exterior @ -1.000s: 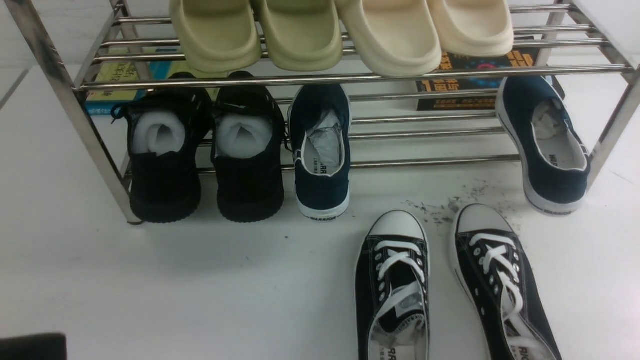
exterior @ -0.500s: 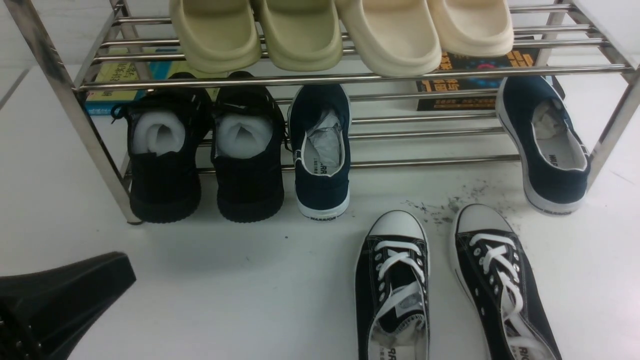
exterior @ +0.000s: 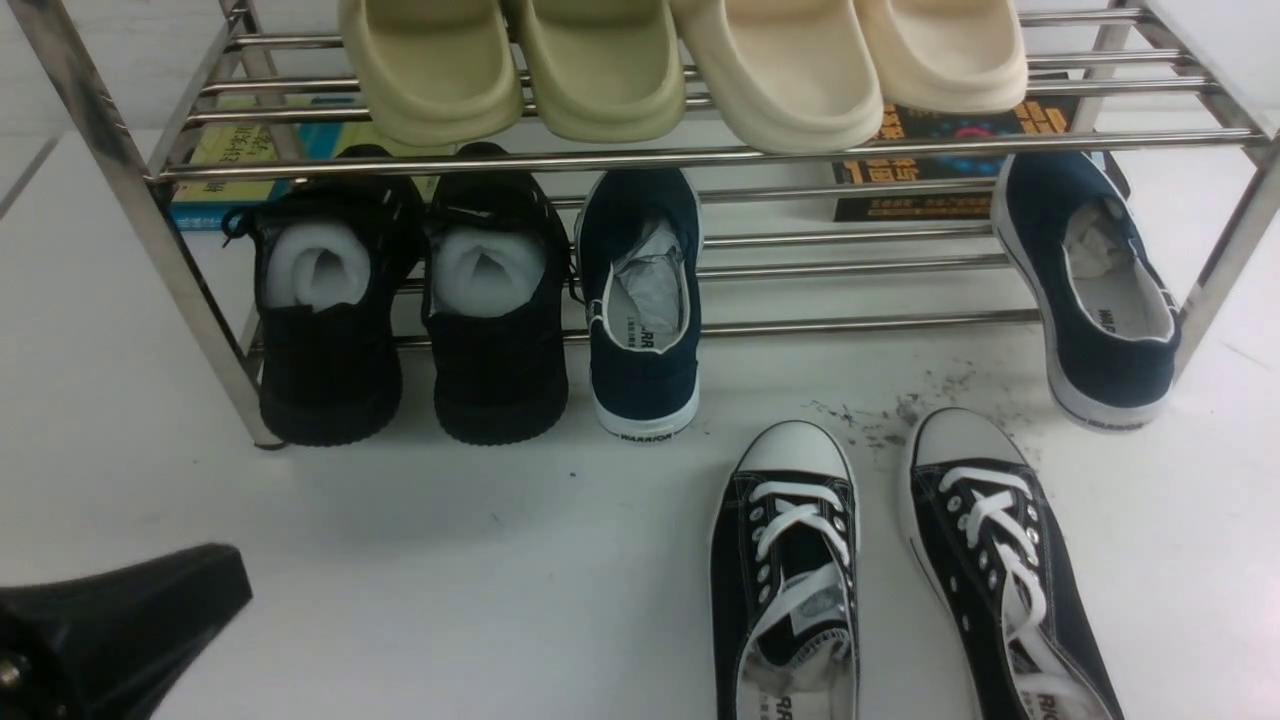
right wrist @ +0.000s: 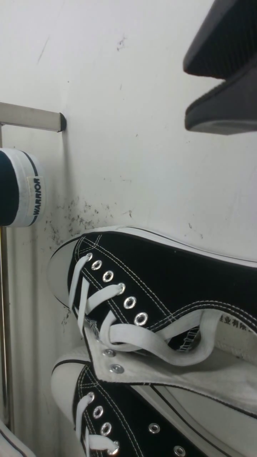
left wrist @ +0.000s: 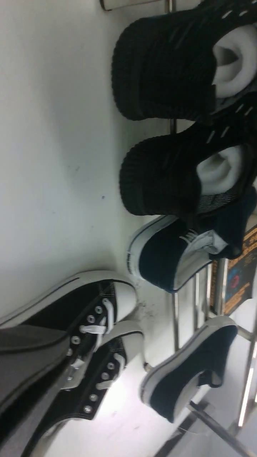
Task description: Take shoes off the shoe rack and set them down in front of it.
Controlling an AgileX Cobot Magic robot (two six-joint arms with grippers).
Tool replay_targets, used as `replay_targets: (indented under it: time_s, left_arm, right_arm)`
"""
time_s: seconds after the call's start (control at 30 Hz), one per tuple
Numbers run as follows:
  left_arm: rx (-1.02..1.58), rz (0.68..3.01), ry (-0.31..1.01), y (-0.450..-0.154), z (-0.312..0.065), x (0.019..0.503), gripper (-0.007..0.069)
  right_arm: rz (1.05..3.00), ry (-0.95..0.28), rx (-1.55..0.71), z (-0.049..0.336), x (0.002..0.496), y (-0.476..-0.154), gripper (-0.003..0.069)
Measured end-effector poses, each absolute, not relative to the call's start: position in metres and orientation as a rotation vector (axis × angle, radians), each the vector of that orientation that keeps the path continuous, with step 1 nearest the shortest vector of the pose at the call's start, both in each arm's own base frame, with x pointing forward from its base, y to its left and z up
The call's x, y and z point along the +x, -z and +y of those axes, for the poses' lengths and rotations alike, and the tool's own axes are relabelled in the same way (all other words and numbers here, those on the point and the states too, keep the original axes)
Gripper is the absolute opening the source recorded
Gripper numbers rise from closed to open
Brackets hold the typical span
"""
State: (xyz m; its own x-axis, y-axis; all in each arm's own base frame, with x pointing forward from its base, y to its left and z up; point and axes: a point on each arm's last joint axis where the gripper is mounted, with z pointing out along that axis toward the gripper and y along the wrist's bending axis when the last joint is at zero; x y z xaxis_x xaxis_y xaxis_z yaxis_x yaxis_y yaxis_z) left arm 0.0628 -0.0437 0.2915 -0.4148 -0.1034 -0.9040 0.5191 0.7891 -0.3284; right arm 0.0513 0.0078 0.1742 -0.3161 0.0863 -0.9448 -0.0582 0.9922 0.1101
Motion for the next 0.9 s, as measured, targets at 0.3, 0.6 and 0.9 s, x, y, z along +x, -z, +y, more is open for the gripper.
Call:
replay_targets:
  time_s: [0.3, 0.6, 0.9]
  left_arm:
    - [0.494, 1.879, 0.756, -0.249, -0.056, 0.055, 0.0053]
    - [0.139, 1.963, 0.415, -0.199, -0.028, 0.072, 0.0058]
    - [-0.106, 1.966, 0.270, -0.180, -0.009, 0.064, 0.0064]
  right_arm:
    - [1.886, -0.144, 0.020, 0.008, 0.051, -0.174, 0.0189]
    - [1.887, -0.144, 0.020, 0.008, 0.051, -0.174, 0.0205]
    - [1.886, -0.144, 0.021, 0.008, 0.051, -0.174, 0.0215]
